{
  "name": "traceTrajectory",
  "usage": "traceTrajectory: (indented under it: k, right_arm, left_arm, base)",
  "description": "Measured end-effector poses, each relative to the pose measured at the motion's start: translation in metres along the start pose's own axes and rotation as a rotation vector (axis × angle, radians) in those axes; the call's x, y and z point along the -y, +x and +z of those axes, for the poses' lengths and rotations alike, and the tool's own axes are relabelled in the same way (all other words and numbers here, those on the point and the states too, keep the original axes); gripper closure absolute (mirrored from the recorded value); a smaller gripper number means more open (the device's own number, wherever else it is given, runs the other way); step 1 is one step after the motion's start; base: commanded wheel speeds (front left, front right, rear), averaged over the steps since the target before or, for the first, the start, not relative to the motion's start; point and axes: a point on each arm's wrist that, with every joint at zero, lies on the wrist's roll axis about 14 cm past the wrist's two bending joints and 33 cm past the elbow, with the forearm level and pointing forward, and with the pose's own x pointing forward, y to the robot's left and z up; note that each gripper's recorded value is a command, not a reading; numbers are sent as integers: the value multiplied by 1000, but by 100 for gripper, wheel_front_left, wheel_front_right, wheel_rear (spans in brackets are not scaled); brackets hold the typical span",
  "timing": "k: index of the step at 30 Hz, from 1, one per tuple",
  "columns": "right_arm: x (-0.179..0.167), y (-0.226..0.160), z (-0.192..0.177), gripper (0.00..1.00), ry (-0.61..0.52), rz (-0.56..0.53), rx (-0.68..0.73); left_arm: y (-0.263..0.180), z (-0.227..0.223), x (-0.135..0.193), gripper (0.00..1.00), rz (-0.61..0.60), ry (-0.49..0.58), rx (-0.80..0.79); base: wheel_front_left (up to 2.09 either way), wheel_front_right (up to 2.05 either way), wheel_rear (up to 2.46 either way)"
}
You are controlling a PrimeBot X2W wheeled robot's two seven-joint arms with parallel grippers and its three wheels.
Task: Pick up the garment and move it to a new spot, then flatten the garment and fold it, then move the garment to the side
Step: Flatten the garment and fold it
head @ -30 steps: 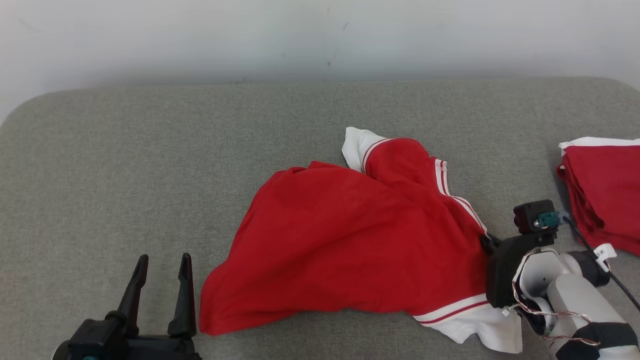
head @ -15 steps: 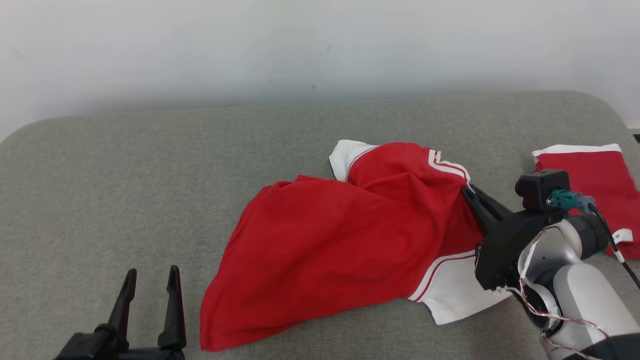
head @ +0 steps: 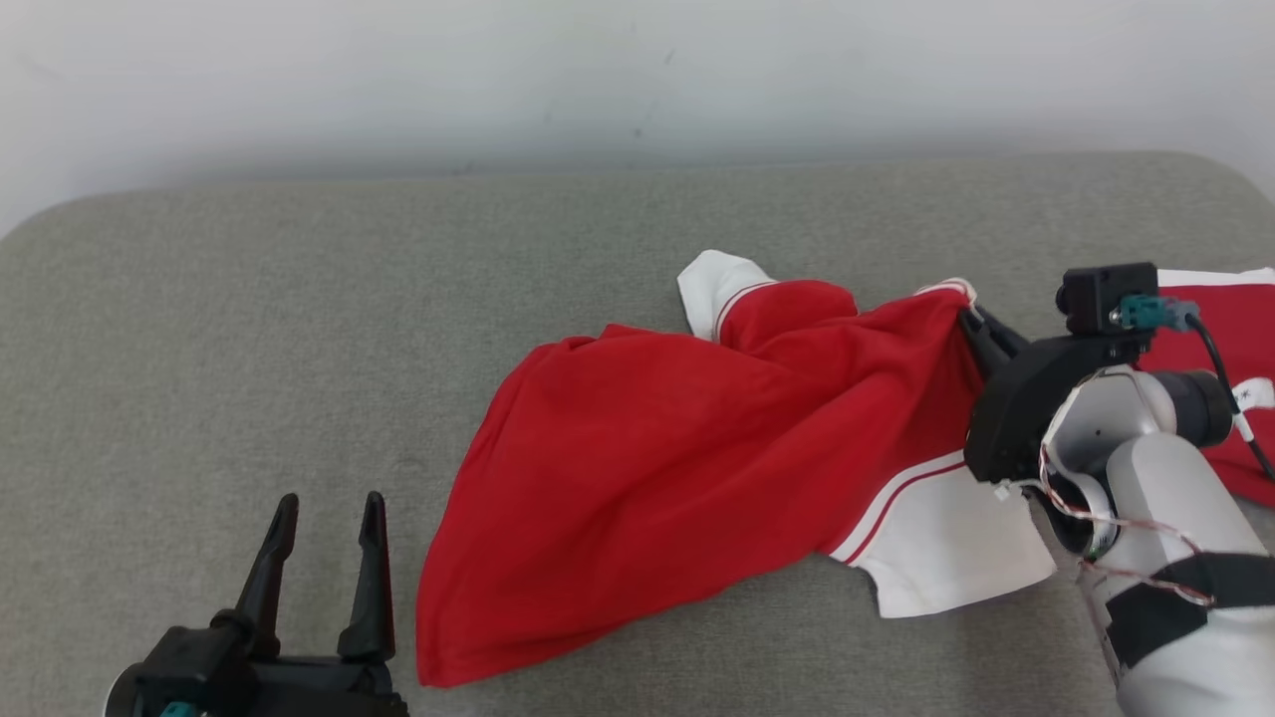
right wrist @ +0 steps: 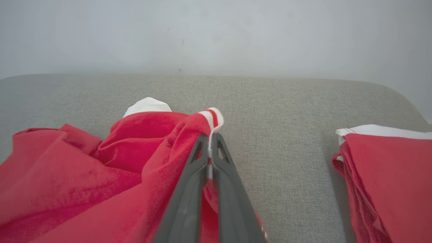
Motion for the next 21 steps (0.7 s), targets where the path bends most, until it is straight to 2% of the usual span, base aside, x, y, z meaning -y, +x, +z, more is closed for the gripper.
traceTrajectory:
  k: [1,2,3,7,12,16,21]
  right_arm:
    - [1,6,1,95,0,-4,0]
    - [1,12,0,70,0,-6,-3]
    - [1,18,1,0,4,-8,1]
    - [2,37,-2,0,-11,-19,2]
    - [-6,47,7,0,-82,2,93]
    - [-4,36,25,0,-125,0,239]
    - [-2,6,13,0,-125,-4,334]
  left_arm:
    - [0,-1,0,0,-1,0,-2]
    - [1,-1,0,0,-1,0,-3]
    - [1,-1,-2,0,2,1,-3]
    - [0,-4,-8,0,18,7,-13]
    - [-1,-7,-18,0,47,17,-24]
    - [0,-7,-25,0,78,24,-24]
    - [2,-4,-25,0,87,20,-13]
  base:
    - [0,0,0]
    - [0,0,0]
    - [0,0,0]
    - [0,0,0]
    - [0,0,0]
    - [0,0,0]
    - [0,0,0]
